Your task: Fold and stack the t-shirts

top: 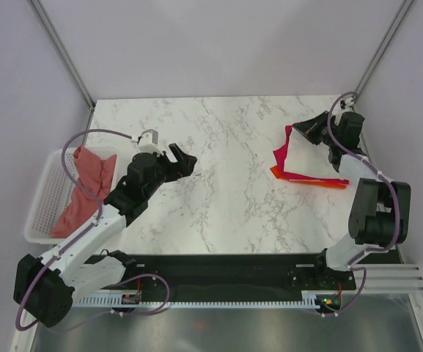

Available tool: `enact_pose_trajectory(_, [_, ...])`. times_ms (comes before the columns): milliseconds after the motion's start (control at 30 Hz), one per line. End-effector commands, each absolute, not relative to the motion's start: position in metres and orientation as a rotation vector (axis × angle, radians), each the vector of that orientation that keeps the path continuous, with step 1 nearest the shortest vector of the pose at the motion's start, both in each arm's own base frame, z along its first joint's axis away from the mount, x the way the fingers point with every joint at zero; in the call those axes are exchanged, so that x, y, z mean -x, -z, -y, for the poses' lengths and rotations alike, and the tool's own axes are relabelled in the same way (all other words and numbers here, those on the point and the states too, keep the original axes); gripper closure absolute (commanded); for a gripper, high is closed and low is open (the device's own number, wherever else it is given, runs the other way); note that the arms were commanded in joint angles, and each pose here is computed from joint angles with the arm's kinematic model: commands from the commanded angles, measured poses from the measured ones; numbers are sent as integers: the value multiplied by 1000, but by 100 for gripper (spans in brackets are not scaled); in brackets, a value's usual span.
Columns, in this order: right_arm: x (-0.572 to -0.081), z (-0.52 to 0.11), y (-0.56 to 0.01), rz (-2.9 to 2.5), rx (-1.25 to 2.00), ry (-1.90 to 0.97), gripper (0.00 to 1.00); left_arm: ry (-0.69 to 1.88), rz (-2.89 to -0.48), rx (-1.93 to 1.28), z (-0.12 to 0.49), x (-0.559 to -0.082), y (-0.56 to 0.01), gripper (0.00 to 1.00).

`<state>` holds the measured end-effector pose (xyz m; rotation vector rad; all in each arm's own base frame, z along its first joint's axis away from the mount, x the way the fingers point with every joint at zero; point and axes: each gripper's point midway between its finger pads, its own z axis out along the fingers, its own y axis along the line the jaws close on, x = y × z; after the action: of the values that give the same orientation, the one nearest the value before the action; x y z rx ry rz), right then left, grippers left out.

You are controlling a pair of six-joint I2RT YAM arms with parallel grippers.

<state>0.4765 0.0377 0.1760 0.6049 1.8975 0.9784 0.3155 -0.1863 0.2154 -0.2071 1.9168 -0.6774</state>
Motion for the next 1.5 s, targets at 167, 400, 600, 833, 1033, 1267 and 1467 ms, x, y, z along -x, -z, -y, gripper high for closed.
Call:
enact_pose_trajectory(167, [-415,-65,-184,-1801,-587,-974,92,643,-1940,207,170,-293,-190,4])
enact_pose_trajectory(400, [-419,-39,-112,-1938,-694,-806,93,563,-1959,175,157,-287,-170,5])
enact_pose_trajectory(600, [-424,-30,-82,-2030,-711,-787,93,521,-1966,124,152,-283,-160,4])
enact_pose_trajectory(833, [-417,-45,-148,-2023,-451,-640,88,477,-1914,114,141,-282,-156,4])
enact_pose_trajectory(1033, [-385,-112,-171,-2041,-174,-582,78,473,-1891,99,136,-274,-154,2])
enact_pose_trajectory(1267, [-340,-141,-155,-2011,-17,-383,59,506,-1879,50,137,-259,-147,0])
enact_pose_trajectory(1467, [-318,-115,-121,-1912,-109,-235,34,427,-1867,102,120,-258,-135,0])
